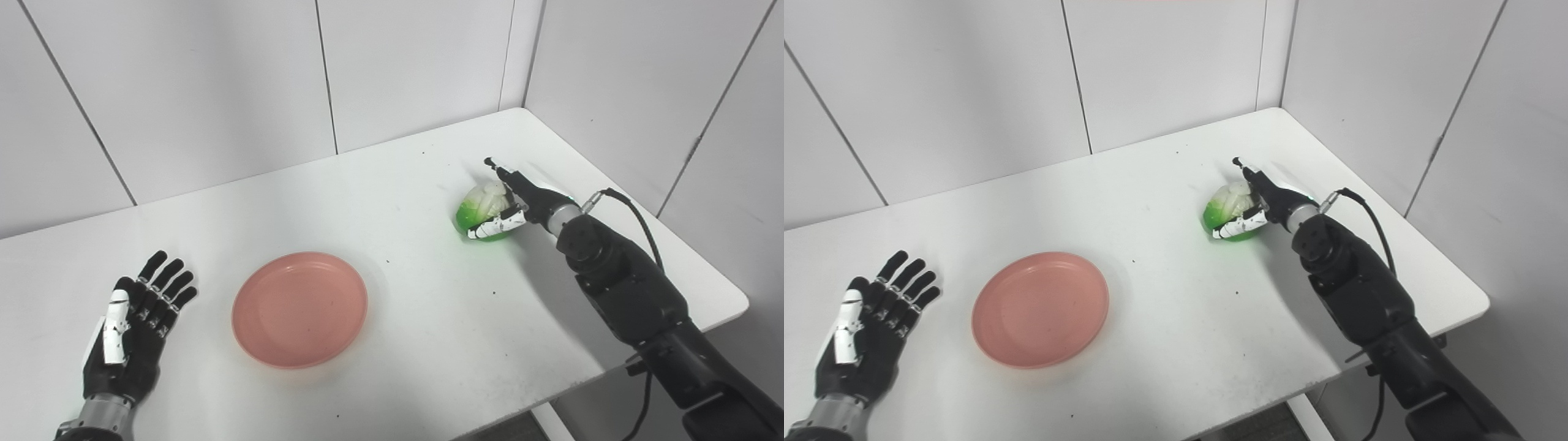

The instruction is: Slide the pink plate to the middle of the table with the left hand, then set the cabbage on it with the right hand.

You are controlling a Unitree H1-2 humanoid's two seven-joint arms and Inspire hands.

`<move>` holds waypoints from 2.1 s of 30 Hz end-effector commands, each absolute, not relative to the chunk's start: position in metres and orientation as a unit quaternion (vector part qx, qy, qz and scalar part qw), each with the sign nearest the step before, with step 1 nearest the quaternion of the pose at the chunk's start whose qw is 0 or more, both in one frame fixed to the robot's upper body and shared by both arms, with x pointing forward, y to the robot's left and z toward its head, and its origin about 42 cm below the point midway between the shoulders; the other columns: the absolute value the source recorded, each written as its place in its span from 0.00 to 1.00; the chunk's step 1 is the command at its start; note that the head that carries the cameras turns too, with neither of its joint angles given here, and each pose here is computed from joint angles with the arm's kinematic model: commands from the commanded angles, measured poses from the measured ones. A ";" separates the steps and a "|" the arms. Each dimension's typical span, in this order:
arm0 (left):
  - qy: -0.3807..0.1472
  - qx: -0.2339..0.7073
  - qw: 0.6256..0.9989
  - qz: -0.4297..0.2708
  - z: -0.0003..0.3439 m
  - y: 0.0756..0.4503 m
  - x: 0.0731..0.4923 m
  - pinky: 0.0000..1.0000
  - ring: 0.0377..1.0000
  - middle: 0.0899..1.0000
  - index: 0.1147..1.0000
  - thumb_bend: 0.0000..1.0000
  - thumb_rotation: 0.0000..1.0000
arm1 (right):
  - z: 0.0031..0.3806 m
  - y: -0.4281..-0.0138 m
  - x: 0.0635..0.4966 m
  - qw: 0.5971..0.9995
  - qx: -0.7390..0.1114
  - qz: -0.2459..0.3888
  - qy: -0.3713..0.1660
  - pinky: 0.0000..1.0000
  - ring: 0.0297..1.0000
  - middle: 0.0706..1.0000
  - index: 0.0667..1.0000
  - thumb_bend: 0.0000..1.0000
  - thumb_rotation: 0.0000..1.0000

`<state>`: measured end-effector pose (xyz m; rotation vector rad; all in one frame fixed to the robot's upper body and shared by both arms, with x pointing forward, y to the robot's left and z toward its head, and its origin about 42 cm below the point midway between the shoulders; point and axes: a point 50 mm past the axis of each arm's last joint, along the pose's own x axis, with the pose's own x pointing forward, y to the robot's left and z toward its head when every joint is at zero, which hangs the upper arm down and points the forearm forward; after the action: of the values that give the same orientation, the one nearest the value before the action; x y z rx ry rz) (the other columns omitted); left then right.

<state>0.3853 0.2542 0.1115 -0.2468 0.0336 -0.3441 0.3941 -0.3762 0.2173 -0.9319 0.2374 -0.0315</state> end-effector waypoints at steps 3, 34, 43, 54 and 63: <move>0.088 -0.114 0.977 -0.159 0.086 0.257 0.368 0.87 0.87 0.88 0.87 0.49 1.00 | 0.247 -0.376 0.411 0.885 -0.461 -0.017 0.064 0.88 0.95 0.97 0.97 1.00 0.25; 0.089 -0.102 0.977 -0.163 0.093 0.249 0.366 0.88 0.87 0.88 0.87 0.49 1.00 | 0.234 -0.372 0.417 0.870 -0.489 -0.026 0.055 0.51 0.48 0.47 0.44 0.53 0.03; 0.089 -0.103 0.977 -0.165 0.092 0.249 0.366 0.88 0.87 0.88 0.88 0.49 1.00 | 0.233 -0.373 0.416 0.881 -0.470 -0.045 0.032 0.44 0.44 0.43 0.46 0.53 0.00; 0.088 -0.100 0.977 -0.169 0.091 0.243 0.366 0.88 0.87 0.89 0.88 0.49 1.00 | 0.254 -0.367 0.405 0.902 -0.429 -0.049 -0.018 0.44 0.44 0.43 0.47 0.53 0.00; 0.088 -0.092 0.979 -0.160 0.091 0.224 0.363 0.87 0.87 0.88 0.88 0.49 1.00 | 0.293 -0.334 0.395 0.899 -0.431 -0.019 -0.076 0.42 0.43 0.43 0.47 0.53 0.00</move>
<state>0.3759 0.2291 0.1155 -0.1935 0.0529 -0.3361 0.3896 -0.3387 0.2604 -0.8729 -0.0677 -0.0173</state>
